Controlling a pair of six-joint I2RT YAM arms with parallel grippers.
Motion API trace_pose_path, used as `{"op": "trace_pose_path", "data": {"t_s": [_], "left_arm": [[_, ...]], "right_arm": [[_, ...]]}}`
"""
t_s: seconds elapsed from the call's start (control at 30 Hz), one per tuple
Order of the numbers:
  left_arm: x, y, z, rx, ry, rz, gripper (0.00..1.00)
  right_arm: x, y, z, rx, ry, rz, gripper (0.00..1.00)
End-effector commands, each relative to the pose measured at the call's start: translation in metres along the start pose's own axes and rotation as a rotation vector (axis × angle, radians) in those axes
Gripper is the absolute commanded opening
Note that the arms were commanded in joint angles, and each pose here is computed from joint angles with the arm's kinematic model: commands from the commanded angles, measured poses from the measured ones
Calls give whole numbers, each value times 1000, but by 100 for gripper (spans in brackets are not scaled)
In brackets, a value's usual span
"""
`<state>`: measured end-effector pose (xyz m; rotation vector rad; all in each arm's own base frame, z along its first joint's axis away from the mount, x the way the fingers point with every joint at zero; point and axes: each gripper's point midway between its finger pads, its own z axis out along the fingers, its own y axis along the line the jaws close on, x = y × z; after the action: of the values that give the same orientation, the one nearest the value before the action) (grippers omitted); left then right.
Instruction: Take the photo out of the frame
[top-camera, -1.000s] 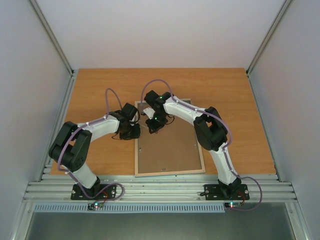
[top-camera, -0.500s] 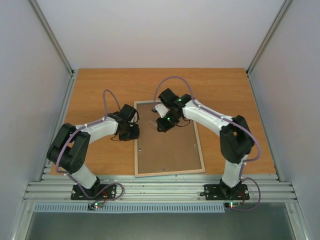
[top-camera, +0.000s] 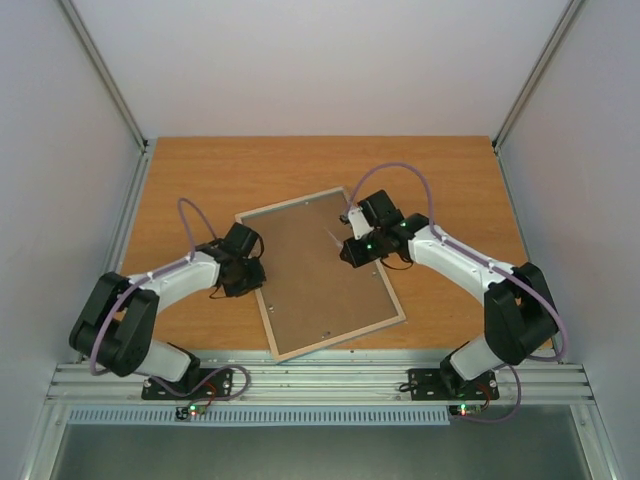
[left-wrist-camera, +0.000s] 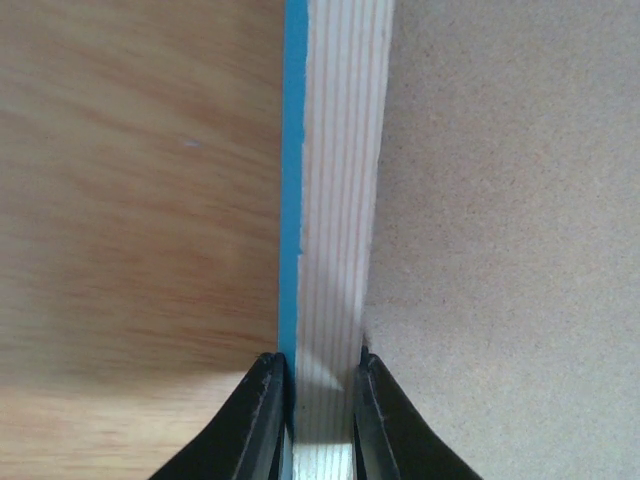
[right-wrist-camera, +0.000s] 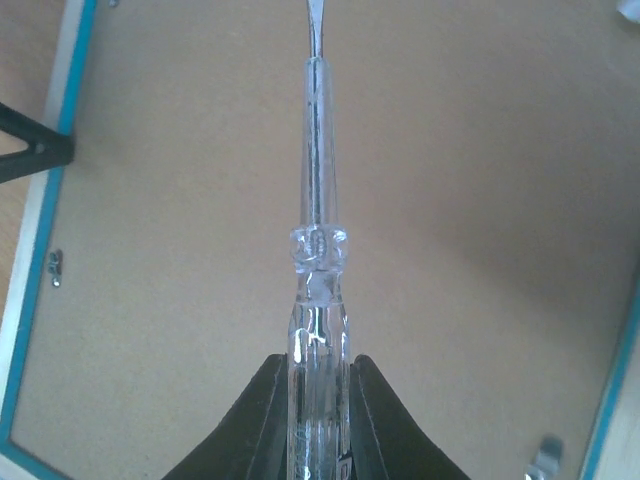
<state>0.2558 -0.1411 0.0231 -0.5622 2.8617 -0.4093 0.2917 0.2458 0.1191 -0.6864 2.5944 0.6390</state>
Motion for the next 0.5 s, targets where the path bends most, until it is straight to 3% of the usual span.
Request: {"op": "trace_pose_path", "data": {"t_s": [0.0,0.3,0.47], "left_arm": [[-9,4,-13,49,-94,-210,3],[6,32,-26,79,-181,-459,4],[16,28,-24,78,-201,-495,7]], "right_arm": [[-15,-3,-11,17,-143,21,1],[-11,-21,-14,83,-282,83,1],[-14,-26,-24,116,-358,105,1]]}}
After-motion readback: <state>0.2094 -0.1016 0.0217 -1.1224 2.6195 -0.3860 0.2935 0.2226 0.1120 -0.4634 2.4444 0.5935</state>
